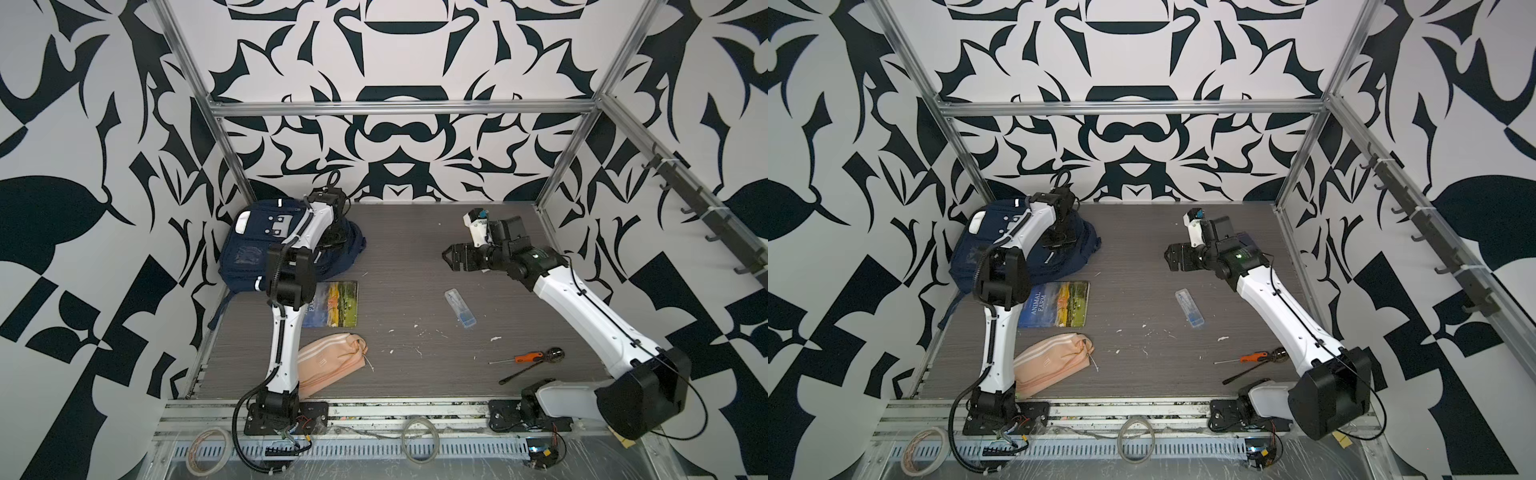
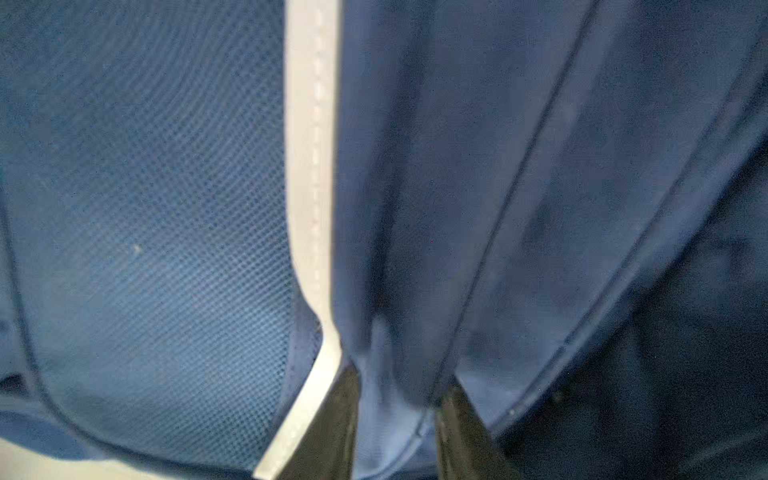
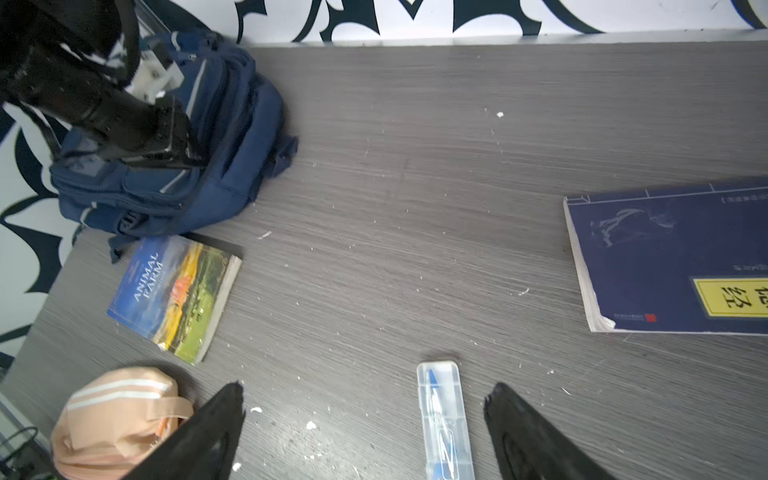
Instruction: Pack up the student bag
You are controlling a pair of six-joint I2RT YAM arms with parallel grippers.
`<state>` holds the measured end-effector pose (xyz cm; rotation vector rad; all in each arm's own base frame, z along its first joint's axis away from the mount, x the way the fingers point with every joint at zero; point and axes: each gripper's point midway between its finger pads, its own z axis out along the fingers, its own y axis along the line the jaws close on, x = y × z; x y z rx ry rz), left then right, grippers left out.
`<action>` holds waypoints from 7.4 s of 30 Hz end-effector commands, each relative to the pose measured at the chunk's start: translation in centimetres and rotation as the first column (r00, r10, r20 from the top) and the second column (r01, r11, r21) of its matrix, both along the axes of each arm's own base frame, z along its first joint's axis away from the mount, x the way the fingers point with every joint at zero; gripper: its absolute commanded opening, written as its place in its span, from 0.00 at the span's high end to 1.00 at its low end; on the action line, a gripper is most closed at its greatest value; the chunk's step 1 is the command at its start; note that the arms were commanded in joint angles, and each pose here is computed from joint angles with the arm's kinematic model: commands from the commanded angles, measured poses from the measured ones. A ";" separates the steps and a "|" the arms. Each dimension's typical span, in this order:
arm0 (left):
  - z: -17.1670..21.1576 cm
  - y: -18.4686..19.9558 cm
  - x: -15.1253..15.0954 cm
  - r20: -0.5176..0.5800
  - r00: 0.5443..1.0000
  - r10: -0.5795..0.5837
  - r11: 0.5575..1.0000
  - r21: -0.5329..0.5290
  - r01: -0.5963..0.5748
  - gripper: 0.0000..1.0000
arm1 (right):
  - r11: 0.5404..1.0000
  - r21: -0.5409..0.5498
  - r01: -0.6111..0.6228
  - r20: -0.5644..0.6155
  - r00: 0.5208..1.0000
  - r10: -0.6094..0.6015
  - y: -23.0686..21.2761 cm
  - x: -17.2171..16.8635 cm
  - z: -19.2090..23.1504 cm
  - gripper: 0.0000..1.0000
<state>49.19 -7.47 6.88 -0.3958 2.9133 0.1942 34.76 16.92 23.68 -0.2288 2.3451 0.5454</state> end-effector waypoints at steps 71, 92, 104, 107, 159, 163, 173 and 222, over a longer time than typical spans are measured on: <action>6.2 -25.4 -12.5 0.084 0.629 -0.773 0.631 -0.002 0.775 0.12 | 0.886 0.343 0.312 -0.338 0.921 -0.193 -6.1 8.2 -5.2 0.17; 10.0 -22.4 -9.8 0.303 0.623 -0.721 0.663 0.039 0.748 1.00 | 0.933 0.218 0.286 -0.209 0.948 -0.241 -7.4 4.9 -2.4 0.22; 22.2 -21.3 -18.3 0.613 0.387 -0.689 0.300 -0.245 0.922 1.00 | 0.918 0.344 -0.195 0.269 0.958 0.102 -1.2 2.5 4.0 0.19; 23.1 -19.8 -20.0 0.570 0.382 -0.727 0.294 -0.244 0.924 1.00 | 0.911 0.301 -0.281 0.370 0.915 0.160 -0.8 1.5 4.8 0.12; 23.0 -16.3 -24.3 0.450 0.548 -0.705 0.318 -0.490 0.812 1.00 | 0.615 0.410 -0.673 0.252 0.732 0.633 9.3 2.4 -7.5 0.52; 23.0 -16.3 -24.4 0.449 0.551 -0.704 0.318 -0.494 0.809 1.00 | 0.616 0.413 -0.671 0.244 0.733 0.635 9.4 2.3 -8.0 0.60; 23.0 -15.6 -25.1 0.446 0.542 -0.713 0.325 -0.474 0.818 1.00 | 0.626 0.395 -0.673 0.245 0.733 0.634 9.6 2.9 -8.2 0.75; 19.8 -13.0 -22.4 0.370 0.597 -0.711 0.493 -0.344 0.800 1.00 | 0.745 0.114 -0.657 0.189 0.751 0.633 6.6 -2.3 -7.4 1.00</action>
